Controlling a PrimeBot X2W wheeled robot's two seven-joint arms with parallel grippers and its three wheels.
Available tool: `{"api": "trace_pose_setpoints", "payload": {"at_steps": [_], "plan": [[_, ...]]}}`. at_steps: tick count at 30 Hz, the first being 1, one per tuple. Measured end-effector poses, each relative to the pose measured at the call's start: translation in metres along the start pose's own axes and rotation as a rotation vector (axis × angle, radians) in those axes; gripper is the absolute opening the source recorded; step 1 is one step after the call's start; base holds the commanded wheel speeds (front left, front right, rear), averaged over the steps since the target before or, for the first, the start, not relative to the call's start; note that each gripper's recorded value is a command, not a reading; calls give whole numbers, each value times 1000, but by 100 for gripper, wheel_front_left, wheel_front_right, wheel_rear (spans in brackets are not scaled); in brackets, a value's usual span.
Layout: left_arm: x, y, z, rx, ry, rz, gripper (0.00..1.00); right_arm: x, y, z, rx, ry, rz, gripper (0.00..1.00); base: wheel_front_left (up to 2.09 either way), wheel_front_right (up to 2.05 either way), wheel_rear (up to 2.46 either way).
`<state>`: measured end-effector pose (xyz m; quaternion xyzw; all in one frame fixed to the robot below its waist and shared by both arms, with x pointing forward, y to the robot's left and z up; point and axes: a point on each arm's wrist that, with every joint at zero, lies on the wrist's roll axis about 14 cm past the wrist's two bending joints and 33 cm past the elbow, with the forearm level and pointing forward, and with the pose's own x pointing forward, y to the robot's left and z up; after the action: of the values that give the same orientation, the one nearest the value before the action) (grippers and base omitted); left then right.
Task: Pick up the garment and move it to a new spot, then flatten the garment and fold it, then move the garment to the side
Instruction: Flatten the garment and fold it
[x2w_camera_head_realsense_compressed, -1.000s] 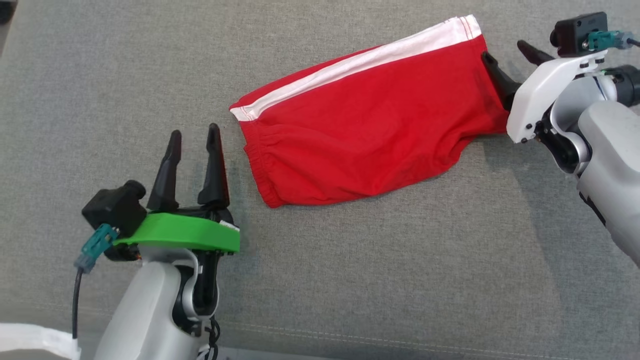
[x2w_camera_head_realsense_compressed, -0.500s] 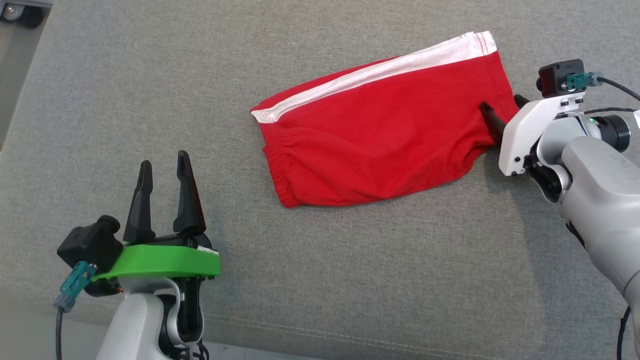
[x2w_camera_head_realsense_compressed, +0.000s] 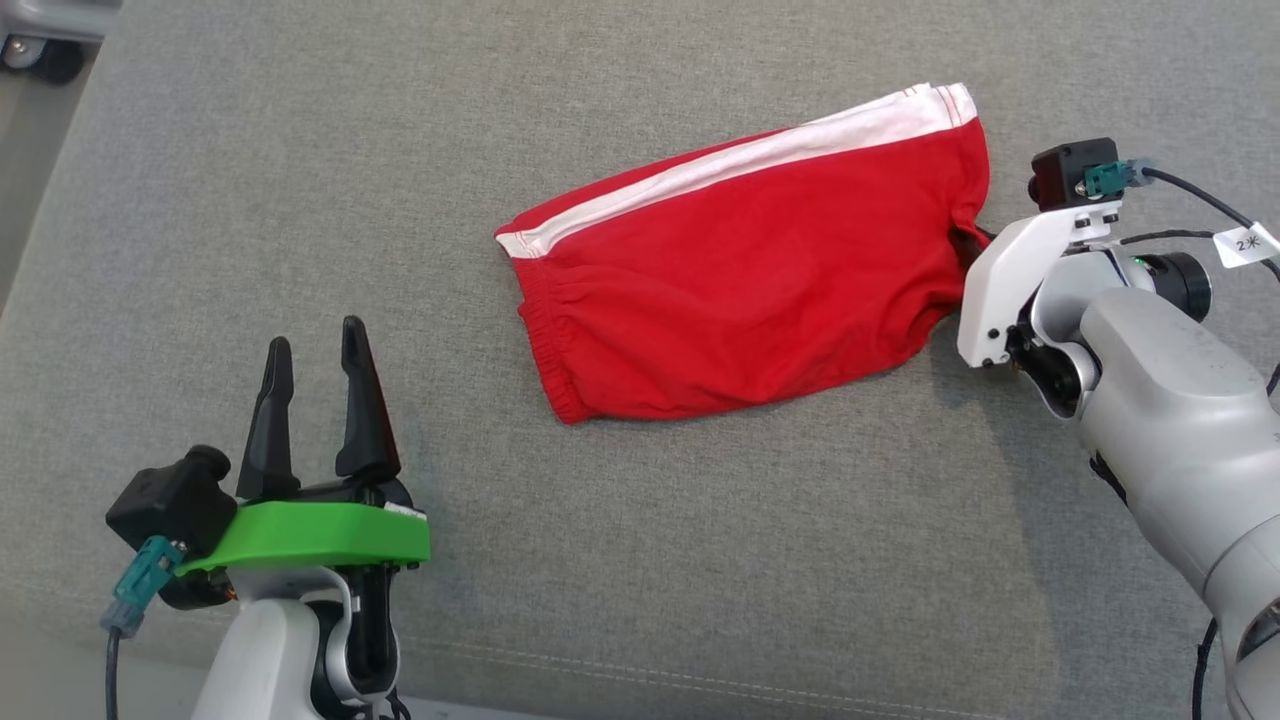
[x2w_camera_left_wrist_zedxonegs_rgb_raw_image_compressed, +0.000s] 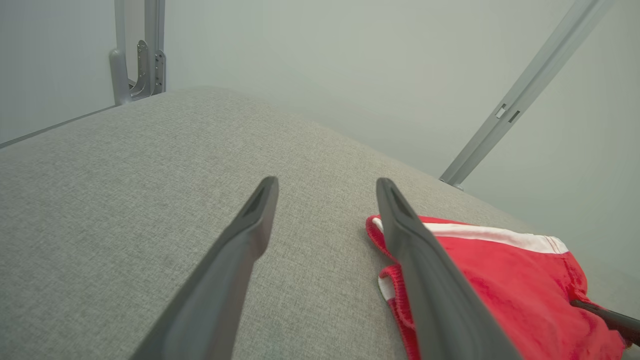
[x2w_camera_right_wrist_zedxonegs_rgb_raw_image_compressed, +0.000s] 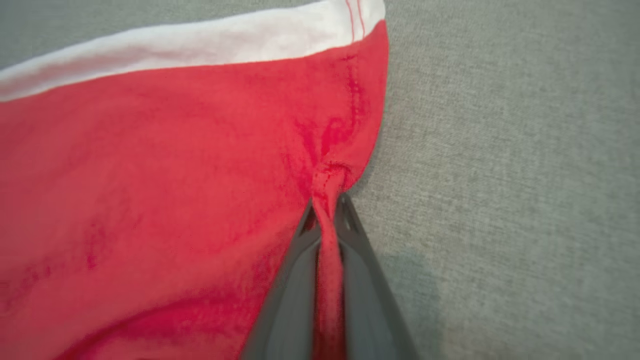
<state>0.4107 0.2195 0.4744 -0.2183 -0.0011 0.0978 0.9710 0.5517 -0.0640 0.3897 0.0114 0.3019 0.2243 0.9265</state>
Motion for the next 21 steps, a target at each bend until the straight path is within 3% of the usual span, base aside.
{"api": "trace_pose_setpoints", "payload": {"at_steps": [10, 16, 21], "plan": [[-4, -16, -2, -10, 6, -51, 100, -28, -13, 11, 170, -120, -27, 0, 0, 0, 0], [-7, -35, -6, -6, 27, -116, 100, -64, -42, -11, 310, -175, -99, 0, 0, 0, 0], [-8, -52, -10, 21, 44, -173, 100, -95, -67, -28, 358, -210, -172, 0, 0, 0, 0]]}}
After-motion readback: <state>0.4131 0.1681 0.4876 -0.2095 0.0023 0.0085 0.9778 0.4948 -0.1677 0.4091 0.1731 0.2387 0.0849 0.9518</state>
